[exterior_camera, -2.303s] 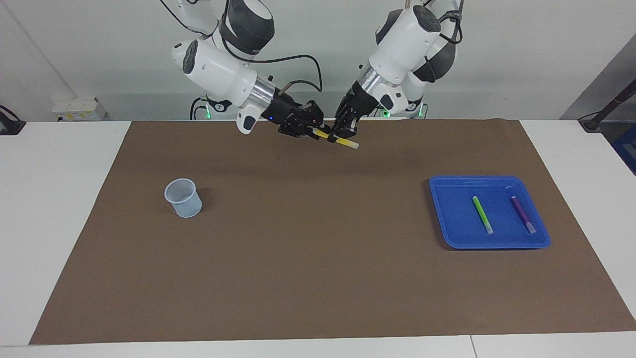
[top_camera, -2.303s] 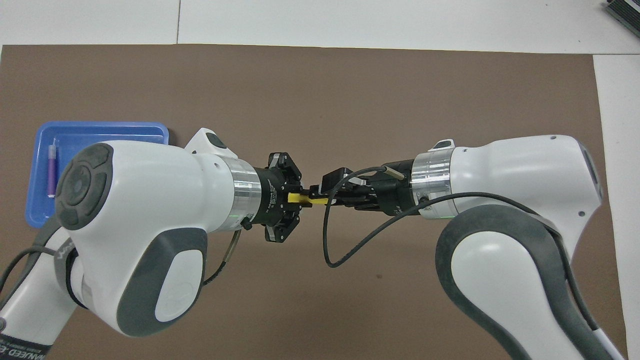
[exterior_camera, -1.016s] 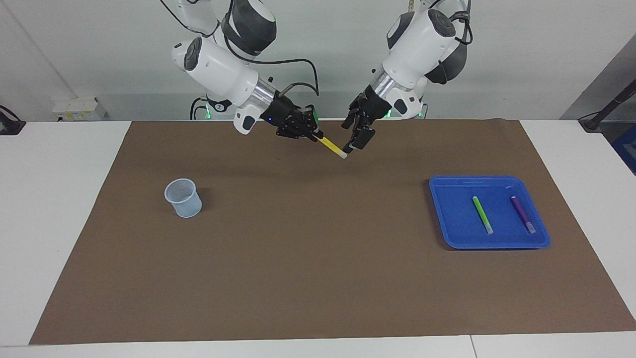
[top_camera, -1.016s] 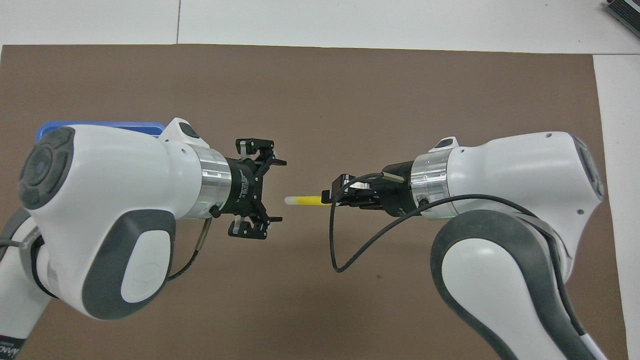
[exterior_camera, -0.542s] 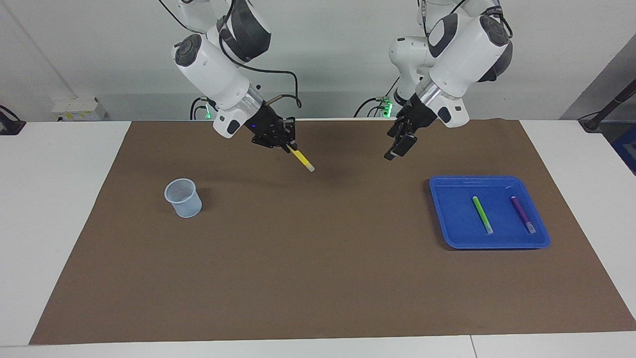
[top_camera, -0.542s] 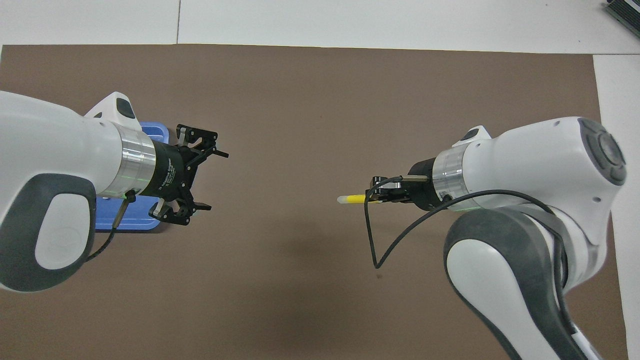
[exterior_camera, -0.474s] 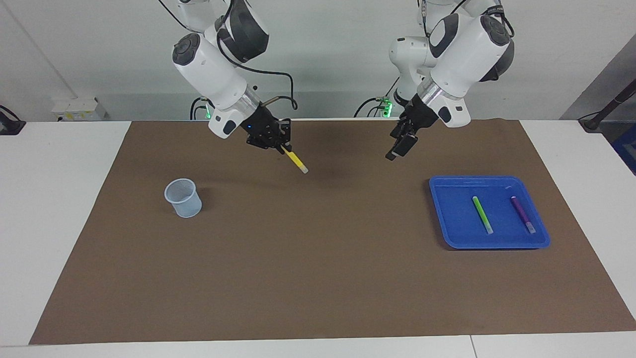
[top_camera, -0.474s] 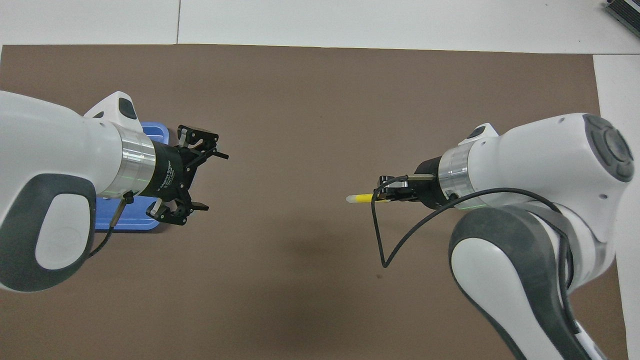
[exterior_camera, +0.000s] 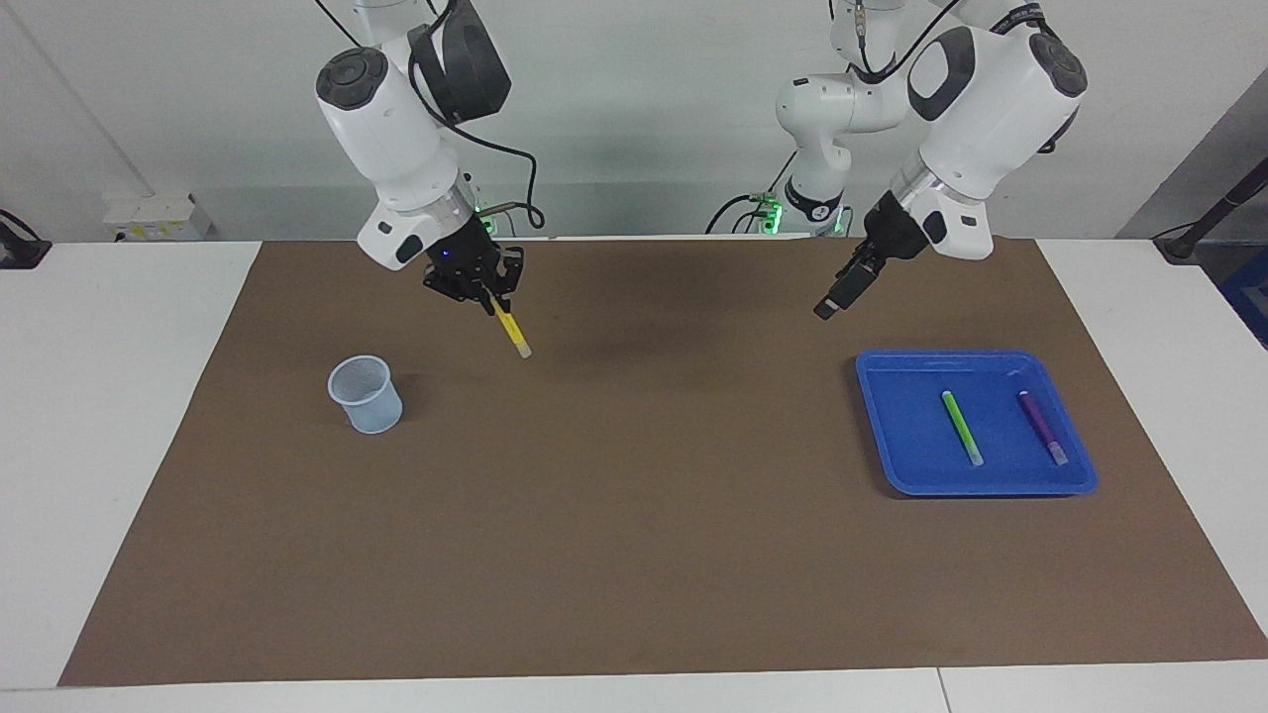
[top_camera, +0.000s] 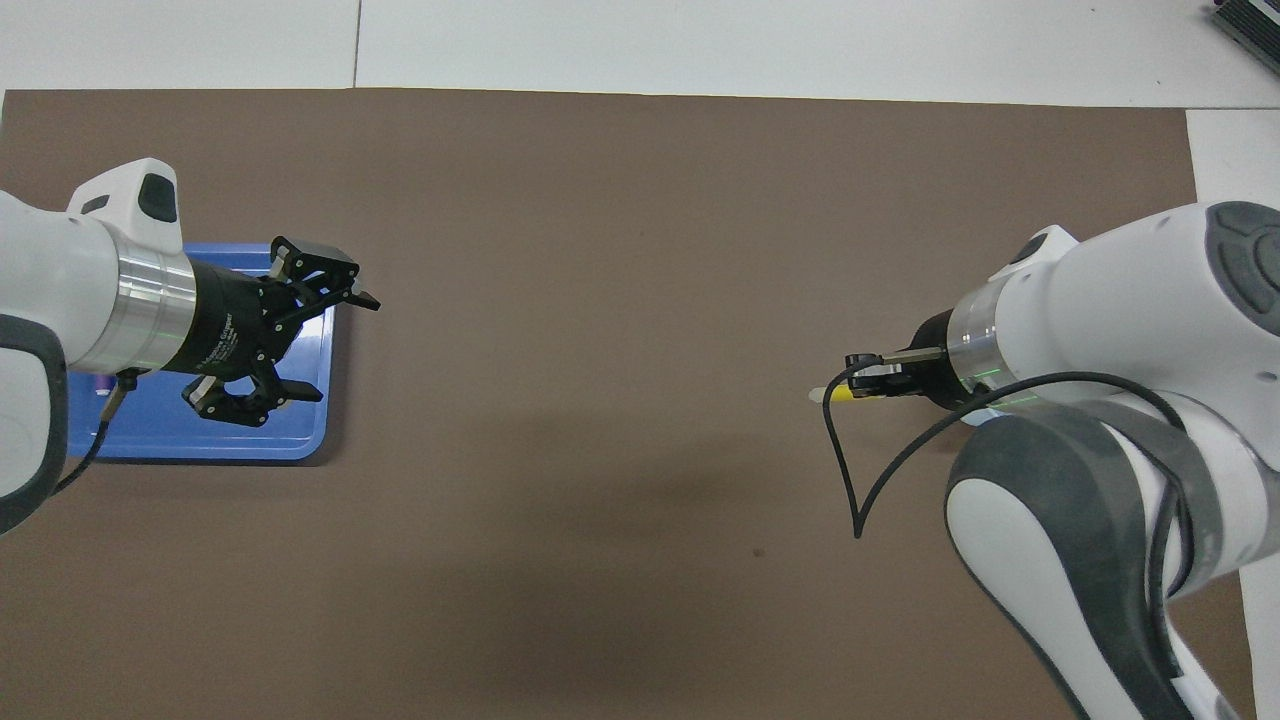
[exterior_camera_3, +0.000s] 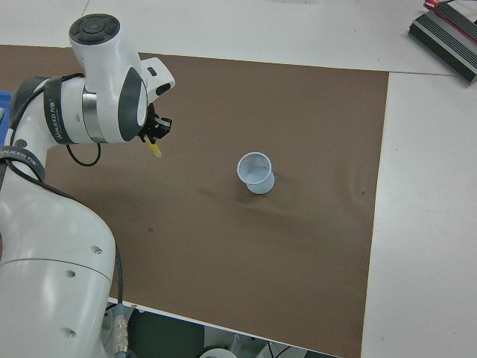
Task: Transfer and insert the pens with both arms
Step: 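Insert the yellow pen into the cup while the left gripper reaches green pen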
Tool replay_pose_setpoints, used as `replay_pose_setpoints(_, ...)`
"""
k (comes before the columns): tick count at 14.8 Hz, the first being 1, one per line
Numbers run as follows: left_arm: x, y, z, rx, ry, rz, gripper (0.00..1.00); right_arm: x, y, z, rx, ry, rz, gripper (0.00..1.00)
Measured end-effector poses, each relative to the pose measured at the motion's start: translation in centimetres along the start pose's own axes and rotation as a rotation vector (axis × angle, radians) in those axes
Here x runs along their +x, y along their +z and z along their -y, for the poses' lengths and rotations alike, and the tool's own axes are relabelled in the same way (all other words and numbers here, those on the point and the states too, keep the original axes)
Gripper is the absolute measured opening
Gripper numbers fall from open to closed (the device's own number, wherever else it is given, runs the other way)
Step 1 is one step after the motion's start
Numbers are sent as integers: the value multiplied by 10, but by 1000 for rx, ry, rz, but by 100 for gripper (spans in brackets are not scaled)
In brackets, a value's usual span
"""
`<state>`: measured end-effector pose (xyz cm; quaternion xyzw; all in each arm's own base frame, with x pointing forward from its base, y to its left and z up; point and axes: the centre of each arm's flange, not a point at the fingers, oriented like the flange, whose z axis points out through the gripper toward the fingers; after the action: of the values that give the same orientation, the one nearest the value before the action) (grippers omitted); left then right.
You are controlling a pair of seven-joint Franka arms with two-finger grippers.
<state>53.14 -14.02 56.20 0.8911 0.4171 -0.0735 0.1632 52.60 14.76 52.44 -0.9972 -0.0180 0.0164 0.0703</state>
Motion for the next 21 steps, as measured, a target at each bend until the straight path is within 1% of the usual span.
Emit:
replay_pose_setpoints(3,-2,1,-1,2,5,1,100,-4,-8,-22,-108,-33,10,18)
replay_pose_setpoints(6,-4,3,-1,30,26,-36,100,-4,-13,-39,-175,-61,14,18)
replay_pose_setpoints(10,-3,-2,-2,33,45,-60,100,-2,-16,-60,-246,-99,15,18)
replay_pose_setpoints(12,5,-7,1,33,96,-70,100,0,-18,-83,-255,-118,24,18)
replay_pose_setpoints(15,34,-18,18,51,256,-82,100,1,-20,-116,-265,-135,38,18)
replay_pose_setpoints(18,59,-26,35,105,374,-116,100,-1,-15,-131,-264,-137,56,18)
replay_pose_setpoints(21,81,-22,47,196,508,-152,100,-4,-7,-132,-263,-142,56,18)
